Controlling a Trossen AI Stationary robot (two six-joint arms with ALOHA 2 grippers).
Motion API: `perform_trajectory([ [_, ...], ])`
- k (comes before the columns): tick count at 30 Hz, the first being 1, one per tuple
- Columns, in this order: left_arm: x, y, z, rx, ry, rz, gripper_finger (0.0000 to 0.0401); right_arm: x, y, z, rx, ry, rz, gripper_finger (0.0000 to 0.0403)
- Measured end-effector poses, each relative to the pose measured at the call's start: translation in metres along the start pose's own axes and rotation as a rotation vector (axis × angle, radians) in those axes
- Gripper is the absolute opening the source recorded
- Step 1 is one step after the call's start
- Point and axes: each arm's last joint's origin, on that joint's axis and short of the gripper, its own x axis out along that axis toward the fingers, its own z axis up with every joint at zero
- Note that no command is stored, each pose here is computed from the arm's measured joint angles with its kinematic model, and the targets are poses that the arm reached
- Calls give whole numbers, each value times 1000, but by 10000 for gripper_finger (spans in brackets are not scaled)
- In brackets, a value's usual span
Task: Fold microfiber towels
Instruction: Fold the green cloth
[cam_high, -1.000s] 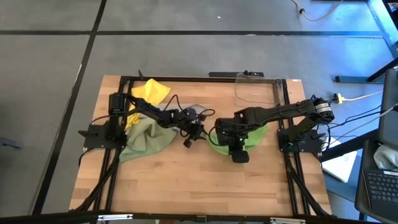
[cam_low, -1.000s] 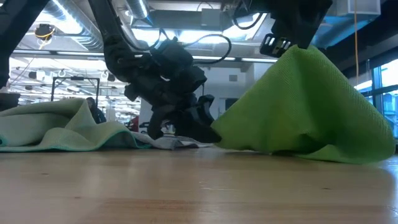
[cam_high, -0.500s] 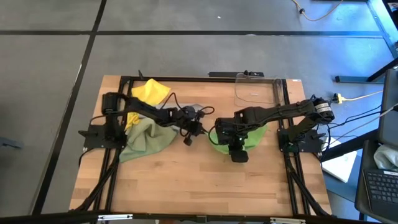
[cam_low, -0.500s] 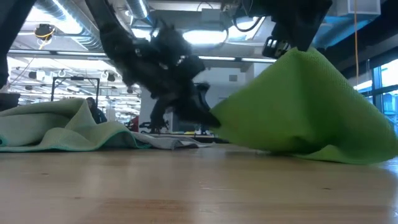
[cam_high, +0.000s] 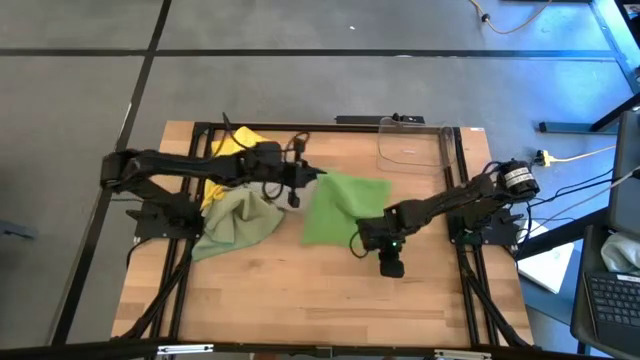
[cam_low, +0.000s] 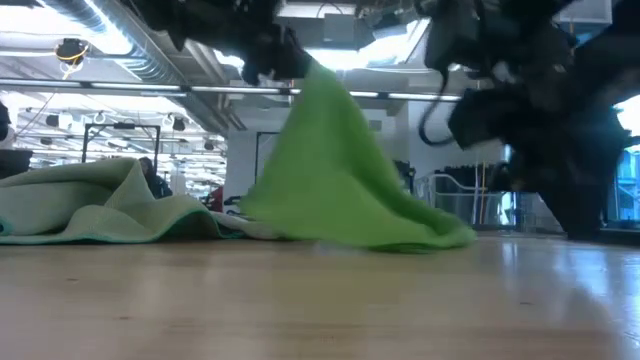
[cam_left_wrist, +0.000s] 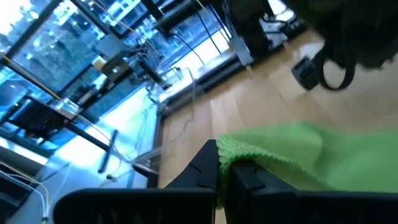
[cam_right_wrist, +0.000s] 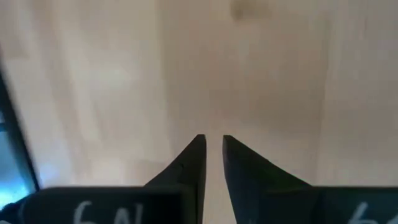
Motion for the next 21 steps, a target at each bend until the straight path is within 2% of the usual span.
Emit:
perform_trajectory([
  [4, -9, 2, 9, 1, -25, 29, 0, 8, -7, -8, 62, 8, -35, 34],
  [7, -9, -2, 11, 7, 6, 49, 0, 7, -4, -3, 44, -61, -105, 18],
  [10, -9, -6, 12, 42, 45, 73, 0, 3, 6, 12, -60, -209, -137, 9],
  [13, -9, -7, 14, 98, 95, 115, 0, -2, 16, 25, -183, -334, -110, 9],
  [16, -11, 2, 32, 152, 166, 154, 0, -11, 22, 39, -276, -464, -147, 18],
  [18, -15, 11, 47, 162, 206, 173, 0, -18, 23, 49, -265, -594, -257, 23],
  [21, -19, 21, 61, 156, 255, 183, 0, -31, 24, 64, -174, -850, -407, 30],
])
